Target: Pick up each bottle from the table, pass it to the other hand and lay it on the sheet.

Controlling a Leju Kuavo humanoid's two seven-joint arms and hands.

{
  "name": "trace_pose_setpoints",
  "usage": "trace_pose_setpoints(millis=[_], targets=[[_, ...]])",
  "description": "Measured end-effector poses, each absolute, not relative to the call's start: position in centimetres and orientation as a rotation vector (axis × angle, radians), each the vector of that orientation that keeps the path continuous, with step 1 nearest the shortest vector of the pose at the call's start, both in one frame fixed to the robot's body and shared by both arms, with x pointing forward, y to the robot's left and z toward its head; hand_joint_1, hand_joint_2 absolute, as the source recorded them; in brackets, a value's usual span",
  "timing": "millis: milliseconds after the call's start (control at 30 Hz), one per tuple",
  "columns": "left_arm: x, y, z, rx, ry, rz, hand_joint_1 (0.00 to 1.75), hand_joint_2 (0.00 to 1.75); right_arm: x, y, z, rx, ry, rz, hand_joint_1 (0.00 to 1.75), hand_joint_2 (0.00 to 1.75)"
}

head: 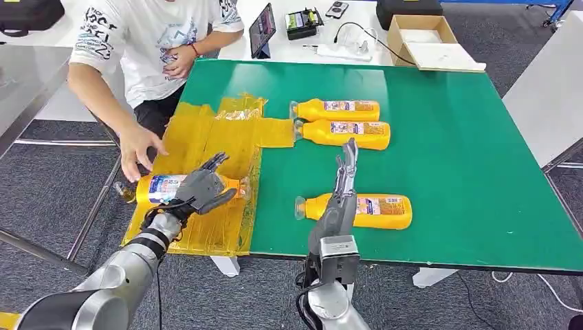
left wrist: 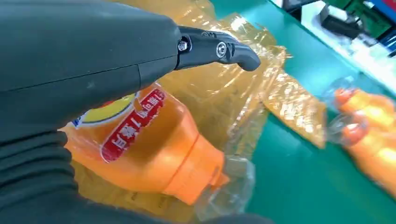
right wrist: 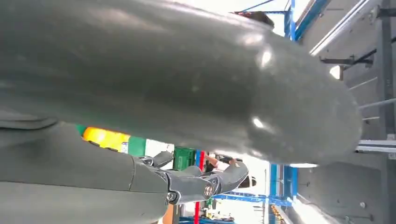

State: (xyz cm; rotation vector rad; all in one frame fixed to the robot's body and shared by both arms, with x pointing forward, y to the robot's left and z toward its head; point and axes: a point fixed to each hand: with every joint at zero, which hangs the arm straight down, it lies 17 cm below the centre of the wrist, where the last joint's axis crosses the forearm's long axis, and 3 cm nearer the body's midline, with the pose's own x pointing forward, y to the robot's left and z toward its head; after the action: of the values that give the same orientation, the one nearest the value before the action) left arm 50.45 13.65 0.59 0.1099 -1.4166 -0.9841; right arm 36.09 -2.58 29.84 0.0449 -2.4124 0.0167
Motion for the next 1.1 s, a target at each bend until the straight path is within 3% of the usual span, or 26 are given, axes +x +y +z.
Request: trace_pose_setpoints(millis=[67, 100, 133, 267, 367, 500, 733, 1100], targets=[[51.0, 13.1, 2.7, 0.019, -1.505, -0.799, 0.0, 0.0, 36.1, -2.4, 29.7, 0.039, -2.415, 0.036, 0.0, 0.0], [51.5, 13.2, 4.0, 0.004, -1.56, -0.695, 0.0, 0.0, 36.0, -2.1, 29.5, 0.038, -2.419, 0.059, 0.0, 1.75], [52.5, 14.2, 6.0, 0.009, -1.64, -0.522, 0.0, 1.75, 35.9, -1.2, 28.9, 0.029, -2.422, 0.127, 0.0, 1.75], [54.7, 21.6, 12.9, 0.265, -1.82, 0.005, 0.0, 1.75, 36.8, 2.0, 23.5, -0.104, -2.315, 0.477, 0.0, 1.75], [52.6, 25.7, 16.3, 0.521, -1.904, 0.152, 0.0, 1.75, 38.7, 1.0, 19.3, -0.227, -2.212, 0.602, 0.0, 1.75], [48.1, 24.8, 20.1, 0.703, -2.033, 0.159, 0.0, 1.75, 41.7, -3.5, 15.3, -0.43, -2.077, 0.708, 0.0, 1.75], [41.8, 19.4, 25.3, 0.697, -2.244, 0.059, 0.0, 1.75, 45.3, -11.7, 10.8, -0.623, -1.868, 0.884, 0.0, 1.75], [39.8, 18.7, 27.5, 0.676, -2.305, 0.101, 0.0, 1.75, 46.1, -14.7, 10.4, -0.682, -1.837, 0.894, 0.0, 1.75]])
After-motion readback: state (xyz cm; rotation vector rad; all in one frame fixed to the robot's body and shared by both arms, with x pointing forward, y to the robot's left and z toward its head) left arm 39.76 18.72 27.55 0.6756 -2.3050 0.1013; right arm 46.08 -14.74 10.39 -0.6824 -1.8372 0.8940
